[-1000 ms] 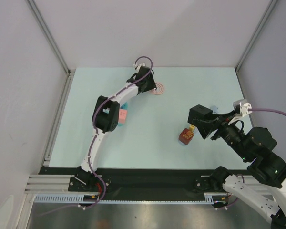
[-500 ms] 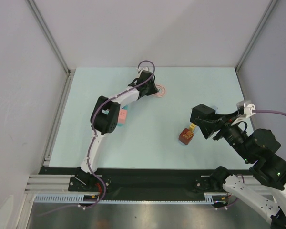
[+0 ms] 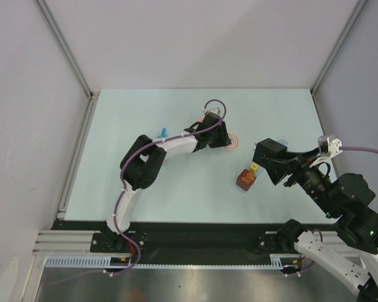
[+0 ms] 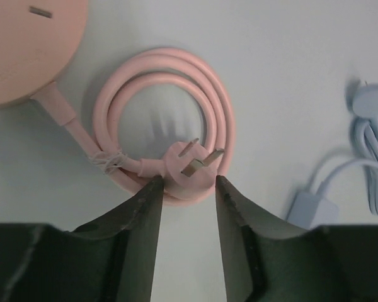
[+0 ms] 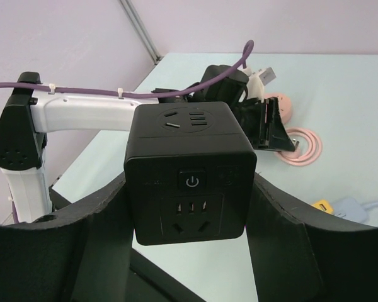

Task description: Insert the plug

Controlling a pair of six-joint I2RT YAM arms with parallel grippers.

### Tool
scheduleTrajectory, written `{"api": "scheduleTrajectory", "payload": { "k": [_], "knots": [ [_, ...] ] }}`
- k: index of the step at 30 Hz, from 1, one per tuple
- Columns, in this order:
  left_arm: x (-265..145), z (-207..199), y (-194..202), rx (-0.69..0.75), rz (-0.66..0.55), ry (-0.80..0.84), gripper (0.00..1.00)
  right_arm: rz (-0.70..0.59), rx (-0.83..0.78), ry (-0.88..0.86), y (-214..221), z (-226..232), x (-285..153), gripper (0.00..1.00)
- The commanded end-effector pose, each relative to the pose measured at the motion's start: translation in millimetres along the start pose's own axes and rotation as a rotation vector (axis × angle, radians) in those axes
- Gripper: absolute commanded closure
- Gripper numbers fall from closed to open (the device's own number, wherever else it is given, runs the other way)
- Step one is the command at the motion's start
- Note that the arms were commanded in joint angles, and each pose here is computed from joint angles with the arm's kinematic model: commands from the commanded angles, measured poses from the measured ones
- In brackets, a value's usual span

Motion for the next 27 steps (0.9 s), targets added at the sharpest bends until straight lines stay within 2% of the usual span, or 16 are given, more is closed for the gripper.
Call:
{"api": "scheduleTrajectory", "payload": {
  "k": [1,4,7,10,11,12,14,16,17,22,27],
  "knots": [
    [-33.7,-35.7,-33.2,-0.007,-0.073,0.086,0.53,-0.056,0.032,-0.017,-13.6,5.3,-6.5,1.00],
    [-44.2,-39.3,-60.8,0.044,-0.112,0.073,0.44,-0.051,0.029,-0.011,-11.9,4.2,-5.7,1.00],
    [-47.4,-23.9,-89.5,0.079,-0.156,0.037,0.42,-0.048,0.027,-0.008,-10.4,3.2,-4.9,1.00],
    [-41.4,9.4,-112.8,0.095,-0.190,-0.050,0.44,-0.050,0.027,-0.007,-10.1,2.7,-5.7,1.00],
    [-43.6,20.3,-133.3,0.093,-0.229,-0.070,0.44,-0.048,0.027,-0.010,-9.4,2.7,-5.6,1.00],
    [-29.9,33.8,-129.9,0.093,-0.209,-0.095,0.45,-0.047,0.028,-0.011,-8.7,2.7,-5.5,1.00],
    [-27.7,46.4,-154.6,0.108,-0.232,-0.110,0.47,-0.046,0.027,-0.017,-8.7,3.7,-4.6,1.00],
    [-12.4,62.5,-156.4,0.119,-0.215,-0.149,0.49,-0.040,0.025,-0.021,-8.4,4.6,-4.0,1.00],
    [-15.0,63.6,-169.8,0.138,-0.244,-0.153,0.49,-0.040,0.022,-0.021,-8.7,4.5,-4.3,1.00],
    [12.0,83.0,-169.8,0.170,-0.251,-0.140,0.44,-0.039,0.018,-0.017,-9.0,4.1,-4.0,1.00],
    [39.2,107.7,-147.5,0.064,-0.174,-0.086,0.47,-0.028,0.019,-0.007,-5.2,2.0,-2.2,1.00]
  ]
}}
Point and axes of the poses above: each gripper's point midway between its finger pads, its own x axis out along the fingers, its own z axis along the line the jaws close on, y = z × x, the point moved 4 cm from there along -x, back along the fingers, and after that the axes turned 9 degrees about x, right-handed, at the moved point
